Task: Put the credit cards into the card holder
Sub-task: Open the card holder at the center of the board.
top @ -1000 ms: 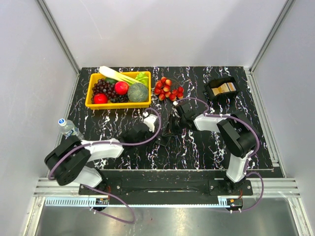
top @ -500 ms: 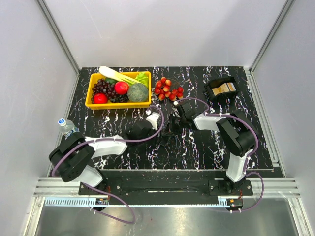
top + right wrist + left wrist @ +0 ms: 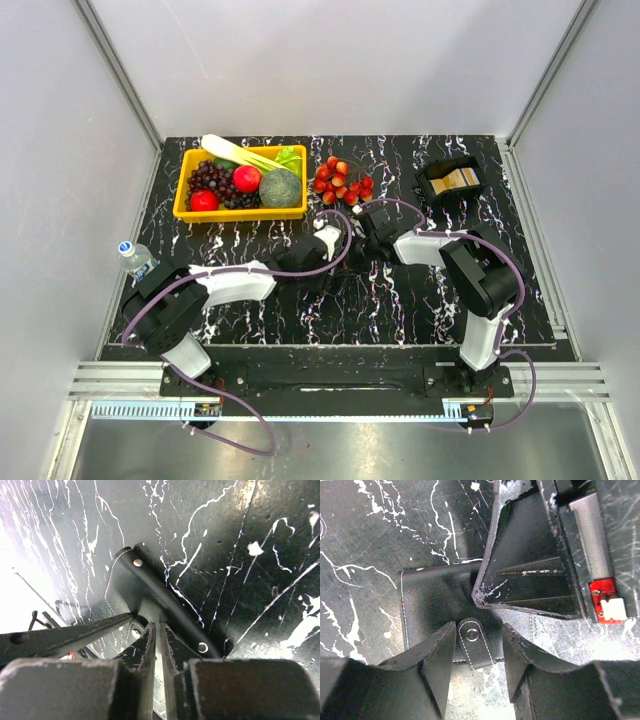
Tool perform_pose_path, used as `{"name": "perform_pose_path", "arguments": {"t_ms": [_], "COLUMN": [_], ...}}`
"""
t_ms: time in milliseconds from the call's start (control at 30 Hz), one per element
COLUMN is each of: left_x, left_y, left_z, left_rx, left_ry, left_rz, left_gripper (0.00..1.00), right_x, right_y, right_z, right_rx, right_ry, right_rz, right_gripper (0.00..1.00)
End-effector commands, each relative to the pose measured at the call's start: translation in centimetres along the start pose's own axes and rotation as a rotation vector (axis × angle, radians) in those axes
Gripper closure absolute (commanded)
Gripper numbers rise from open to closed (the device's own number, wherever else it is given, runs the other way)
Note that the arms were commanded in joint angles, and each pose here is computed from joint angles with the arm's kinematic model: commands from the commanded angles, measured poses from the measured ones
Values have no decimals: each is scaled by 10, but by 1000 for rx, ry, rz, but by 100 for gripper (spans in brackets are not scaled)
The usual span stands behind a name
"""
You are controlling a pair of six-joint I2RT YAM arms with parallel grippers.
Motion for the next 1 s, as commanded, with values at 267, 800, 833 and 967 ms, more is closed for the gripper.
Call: {"name": "perform_pose_path", "arguments": {"t_ms": [267, 800, 833, 967], "left_x": [-7, -10, -11, -26], "left_y": [47, 60, 57, 43], "left_z": [11, -11, -15, -25], "left_rx": [29, -10, -18, 14], "left_ry": [-204, -111, -77, 37], "left_rz": [245, 196, 165, 47], "left_gripper": [59, 100, 100, 100], "right_x": [17, 20, 21, 24], "right_y": [24, 27, 27, 29], "right_z": [-88, -94, -96, -103], "right_rx": [-9, 9, 14, 39], "right_ry": [347, 372, 379, 411], "right_rz": [18, 22, 21, 25], "right_gripper": [83, 83, 83, 84]}}
Point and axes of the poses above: each gripper's point midway between its finger pads, its own x axis out along the fingers, its own z axis along the line the jaws close on, y = z × x, the point moved 3 cm from there along -x, back along the fingers, and after that the axes turned 5 degrees about -x, right-handed, at the moved point
